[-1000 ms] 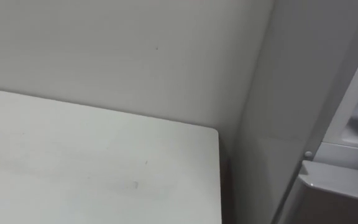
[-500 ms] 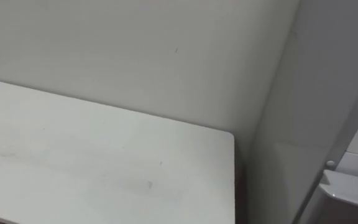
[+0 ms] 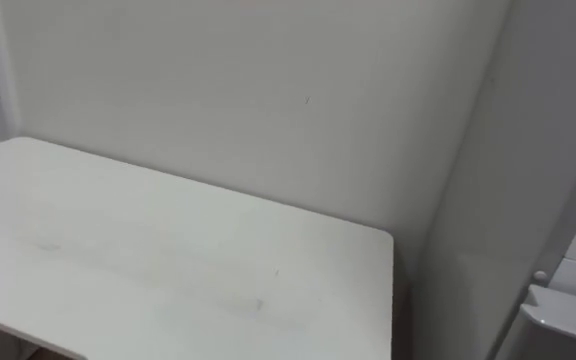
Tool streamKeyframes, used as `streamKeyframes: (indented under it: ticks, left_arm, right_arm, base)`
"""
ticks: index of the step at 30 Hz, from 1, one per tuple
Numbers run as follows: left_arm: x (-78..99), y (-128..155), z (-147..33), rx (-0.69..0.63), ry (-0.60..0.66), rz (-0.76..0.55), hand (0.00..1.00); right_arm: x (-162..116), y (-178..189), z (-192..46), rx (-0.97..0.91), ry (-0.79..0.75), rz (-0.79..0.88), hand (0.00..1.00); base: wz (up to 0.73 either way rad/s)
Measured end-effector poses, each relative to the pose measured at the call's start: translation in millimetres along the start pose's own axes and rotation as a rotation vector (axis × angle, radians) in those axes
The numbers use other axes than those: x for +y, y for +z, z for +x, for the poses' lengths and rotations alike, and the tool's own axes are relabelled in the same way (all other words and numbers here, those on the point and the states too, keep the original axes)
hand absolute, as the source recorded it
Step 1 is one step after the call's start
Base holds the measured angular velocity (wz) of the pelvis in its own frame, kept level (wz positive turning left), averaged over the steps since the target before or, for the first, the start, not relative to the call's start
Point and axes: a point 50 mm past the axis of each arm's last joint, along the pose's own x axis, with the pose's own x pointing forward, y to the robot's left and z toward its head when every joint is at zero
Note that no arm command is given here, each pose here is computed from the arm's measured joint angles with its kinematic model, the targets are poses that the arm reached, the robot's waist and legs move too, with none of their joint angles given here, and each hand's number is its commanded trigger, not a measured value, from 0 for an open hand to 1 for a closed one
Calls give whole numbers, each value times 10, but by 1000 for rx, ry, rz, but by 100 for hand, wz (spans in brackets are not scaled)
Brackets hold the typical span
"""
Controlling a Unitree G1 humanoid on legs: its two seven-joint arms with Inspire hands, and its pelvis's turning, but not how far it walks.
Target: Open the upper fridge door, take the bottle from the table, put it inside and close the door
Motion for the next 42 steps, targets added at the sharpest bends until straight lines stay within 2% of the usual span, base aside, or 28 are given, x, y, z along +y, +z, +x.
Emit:
streamKeyframes:
  ticks: [6, 32, 42]
  left_arm:
    - [6, -69, -7, 27, 4, 5, 0]
    - [52, 62, -5, -28, 20, -18, 0]
    - [44, 54, -5, -26, 17, -23, 0]
  right_arm:
    - [-46, -41, 11, 12, -24, -12, 0]
    - [-92, -219, -10, 75, 54, -77, 0]
    - [-143, -247, -29, 70, -5, -145, 0]
  base:
    - [1]
    - [0]
    - [0]
